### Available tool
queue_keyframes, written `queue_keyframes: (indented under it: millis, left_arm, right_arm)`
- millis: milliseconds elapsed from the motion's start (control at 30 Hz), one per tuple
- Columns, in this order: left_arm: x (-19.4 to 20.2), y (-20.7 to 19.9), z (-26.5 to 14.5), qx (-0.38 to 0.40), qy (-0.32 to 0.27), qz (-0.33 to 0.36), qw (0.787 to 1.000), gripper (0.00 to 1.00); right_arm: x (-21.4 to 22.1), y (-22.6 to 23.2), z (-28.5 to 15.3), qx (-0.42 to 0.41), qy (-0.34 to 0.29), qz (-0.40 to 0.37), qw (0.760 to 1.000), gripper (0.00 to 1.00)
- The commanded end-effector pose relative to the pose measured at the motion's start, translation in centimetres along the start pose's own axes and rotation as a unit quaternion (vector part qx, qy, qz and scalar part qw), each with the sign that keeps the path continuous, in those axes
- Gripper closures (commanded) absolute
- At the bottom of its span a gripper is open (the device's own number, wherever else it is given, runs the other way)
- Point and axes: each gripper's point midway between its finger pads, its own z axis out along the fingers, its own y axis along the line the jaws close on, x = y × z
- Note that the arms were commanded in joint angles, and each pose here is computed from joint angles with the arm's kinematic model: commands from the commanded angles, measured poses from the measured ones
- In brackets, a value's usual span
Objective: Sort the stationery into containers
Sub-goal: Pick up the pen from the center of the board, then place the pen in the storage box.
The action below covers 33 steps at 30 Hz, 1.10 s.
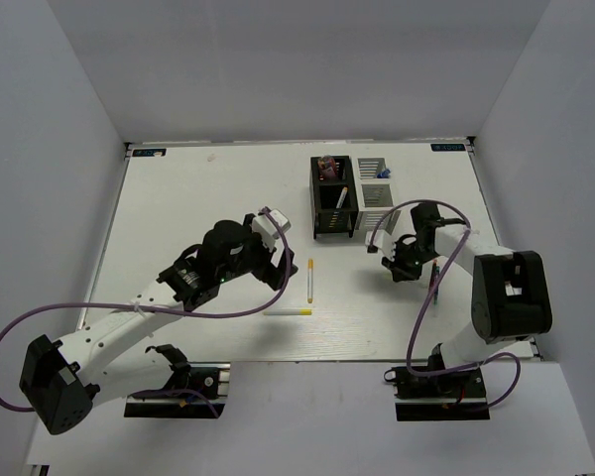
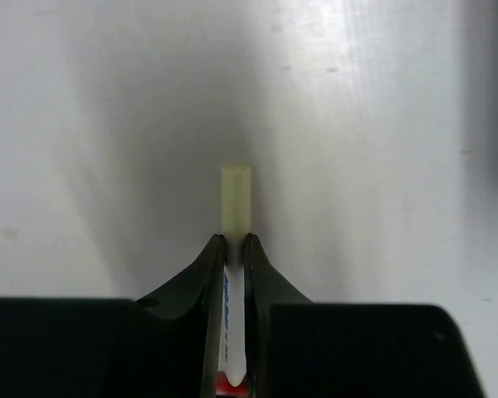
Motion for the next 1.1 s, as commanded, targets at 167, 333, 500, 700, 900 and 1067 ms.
queue_keyframes:
  millis: [167,333,500,700,900,1067]
  left_arm:
    - [0.7,-1.8,0.5,0.057,0.007,0.003,0.998,0.02]
    - [3.0,-0.6,1.8,0.021,0.076,-0.008,0.997,0.01]
    - [6.1,0.3,2.9,-0.003,0.148,-0.018,0.989,0.01]
    - [6.5,0.3,2.9,-0.010,0.164,-0.015,0.986,0.01]
    - [6.2,0.9,2.3,-0.027,0.158,-0.012,0.987,0.01]
    - [6.9,1.1,2.4,-0.032,0.167,-0.012,0.985,0.01]
  right_arm:
    - [-7.4,4.2,-6.5,-0.051,-0.131,-0.039,0.989,0.99]
    - [-13.6,1.7,-11.6,0.001,-0.222,-0.074,0.972,1.00]
    - [-19.3,-1.7,-14.4,0.031,-0.316,-0.094,0.943,1.00]
    - [-25.8,-4.8,-18.3,0.027,-0.407,-0.102,0.907,1.00]
    - [-30.4,-7.1,-18.9,-0.019,-0.484,-0.103,0.869,1.00]
    - [-33.1,-8.9,-16.7,-0.065,-0.514,-0.119,0.847,1.00]
